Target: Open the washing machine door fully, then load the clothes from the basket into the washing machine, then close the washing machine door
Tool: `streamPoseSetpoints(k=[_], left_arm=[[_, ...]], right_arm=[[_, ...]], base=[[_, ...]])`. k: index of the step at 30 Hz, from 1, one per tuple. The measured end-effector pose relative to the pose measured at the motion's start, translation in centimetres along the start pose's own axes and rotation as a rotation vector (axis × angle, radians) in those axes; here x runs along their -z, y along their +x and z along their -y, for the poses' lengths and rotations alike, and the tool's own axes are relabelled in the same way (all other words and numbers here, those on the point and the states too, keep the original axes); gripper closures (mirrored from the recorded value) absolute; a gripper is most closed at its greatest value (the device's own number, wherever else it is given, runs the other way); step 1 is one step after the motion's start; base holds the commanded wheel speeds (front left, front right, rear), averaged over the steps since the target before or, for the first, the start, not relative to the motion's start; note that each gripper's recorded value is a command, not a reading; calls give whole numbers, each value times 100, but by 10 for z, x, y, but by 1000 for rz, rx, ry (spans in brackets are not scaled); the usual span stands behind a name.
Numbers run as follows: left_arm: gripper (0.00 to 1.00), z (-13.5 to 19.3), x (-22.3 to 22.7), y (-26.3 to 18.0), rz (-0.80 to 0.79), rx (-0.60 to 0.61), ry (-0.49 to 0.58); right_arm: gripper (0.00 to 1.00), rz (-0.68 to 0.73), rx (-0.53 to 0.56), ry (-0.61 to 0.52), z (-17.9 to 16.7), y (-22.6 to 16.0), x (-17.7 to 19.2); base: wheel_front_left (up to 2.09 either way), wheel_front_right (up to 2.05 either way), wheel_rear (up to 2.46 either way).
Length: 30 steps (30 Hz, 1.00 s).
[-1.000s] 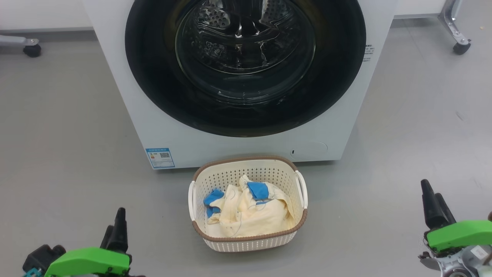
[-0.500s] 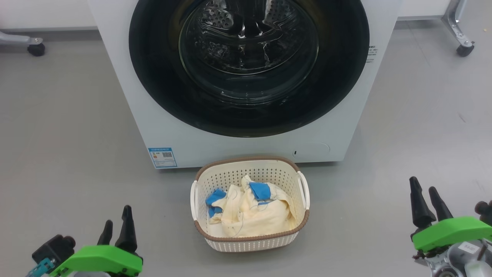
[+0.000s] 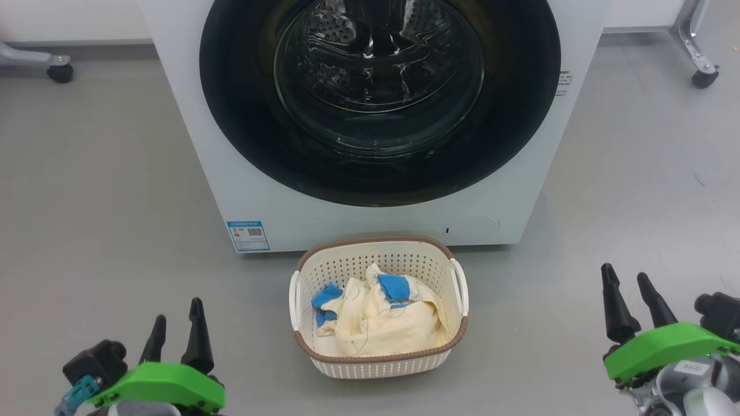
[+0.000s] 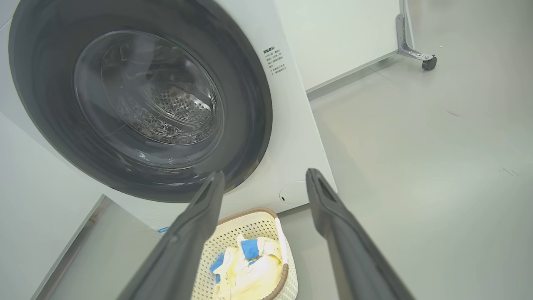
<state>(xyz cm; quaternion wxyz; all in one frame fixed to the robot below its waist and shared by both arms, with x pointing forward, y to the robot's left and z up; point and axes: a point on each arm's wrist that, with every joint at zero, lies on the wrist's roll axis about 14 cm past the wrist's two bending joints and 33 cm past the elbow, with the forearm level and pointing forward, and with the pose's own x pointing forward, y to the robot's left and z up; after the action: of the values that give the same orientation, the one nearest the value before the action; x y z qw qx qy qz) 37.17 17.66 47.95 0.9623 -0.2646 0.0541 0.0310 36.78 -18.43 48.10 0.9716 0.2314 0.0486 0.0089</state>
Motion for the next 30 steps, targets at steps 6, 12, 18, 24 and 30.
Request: streamPoseSetpoints(k=[6,12,18,24,30], left_arm=[[0,5,-1,-1,16,20,73],[0,9,-7,-1,47,33,150],[0,14,-14,1,87,45,225],[0,17,-15,-1,104,59,287],[0,22,-19,0,130,71,348]], right_arm=[[0,7,-8,-75,-2,0,-2],[0,17,-10,-154,-2,1,-6],[0,29,-21,-241,-5,1,-10],[0,43,-34,-313,-10,2,-14],[0,57,-40,-383,-12,3,-18]], base=[[0,0,0],[0,0,0],[0,0,0],[0,0,0],[0,0,0]])
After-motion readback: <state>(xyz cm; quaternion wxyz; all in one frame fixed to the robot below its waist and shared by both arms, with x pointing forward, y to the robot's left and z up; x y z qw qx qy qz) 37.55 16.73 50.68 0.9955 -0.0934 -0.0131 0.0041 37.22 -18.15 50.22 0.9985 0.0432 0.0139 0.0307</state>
